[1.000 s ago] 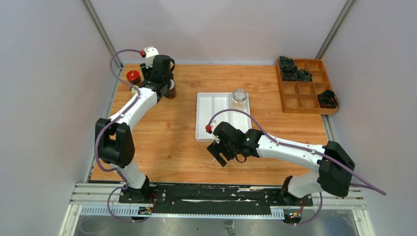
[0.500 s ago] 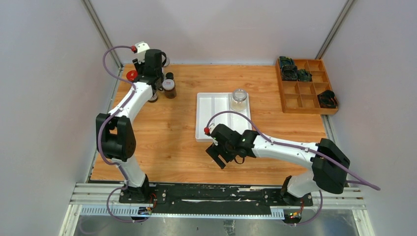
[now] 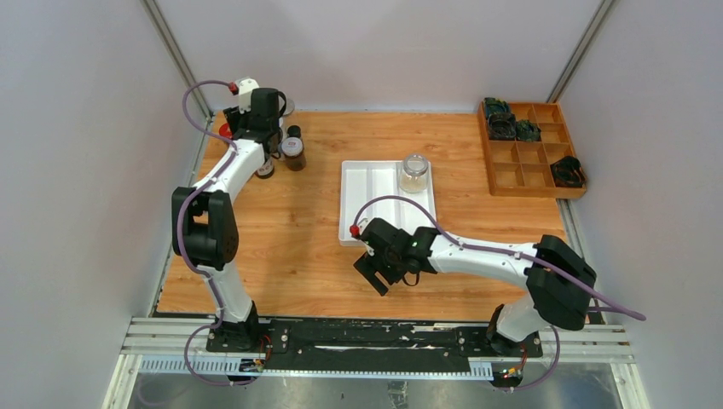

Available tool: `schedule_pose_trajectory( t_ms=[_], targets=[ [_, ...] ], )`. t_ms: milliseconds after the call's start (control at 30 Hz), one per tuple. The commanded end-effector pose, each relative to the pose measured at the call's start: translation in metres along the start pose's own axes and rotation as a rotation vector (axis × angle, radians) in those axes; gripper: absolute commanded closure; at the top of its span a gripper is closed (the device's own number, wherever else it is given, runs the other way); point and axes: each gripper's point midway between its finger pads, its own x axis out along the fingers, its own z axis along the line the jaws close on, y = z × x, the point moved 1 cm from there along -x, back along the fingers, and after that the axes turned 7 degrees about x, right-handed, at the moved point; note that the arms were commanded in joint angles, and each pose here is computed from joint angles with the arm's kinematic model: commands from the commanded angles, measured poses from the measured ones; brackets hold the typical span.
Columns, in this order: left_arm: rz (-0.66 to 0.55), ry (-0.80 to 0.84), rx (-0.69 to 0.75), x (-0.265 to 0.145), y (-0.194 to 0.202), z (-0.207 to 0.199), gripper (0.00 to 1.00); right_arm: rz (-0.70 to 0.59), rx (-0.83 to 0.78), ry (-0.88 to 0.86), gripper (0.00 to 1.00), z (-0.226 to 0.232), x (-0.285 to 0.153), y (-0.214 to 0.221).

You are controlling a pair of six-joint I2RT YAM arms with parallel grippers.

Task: Organize the condiment bottles
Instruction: Pick up the bottle from the corner of the board.

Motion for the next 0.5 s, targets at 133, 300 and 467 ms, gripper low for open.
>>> schedule_pose_trajectory(
  t_ms=[133, 300, 467],
  targets=[
    [-0.043, -0.014, -0.013, 0.001, -0.008, 0.004, 0.27, 0.043, -0.01, -0.015, 0.16, 0.01, 0.012, 0.013],
    [-0.113, -0.036, -0.03, 0.0, -0.021, 0.01, 0.29, 0.053, -0.021, -0.016, 0.16, 0.012, 0.017, 0.016],
    [-0.165, -0.065, -0.046, -0.001, -0.035, 0.016, 0.29, 0.061, -0.026, -0.017, 0.16, 0.014, 0.019, 0.018]
  ],
)
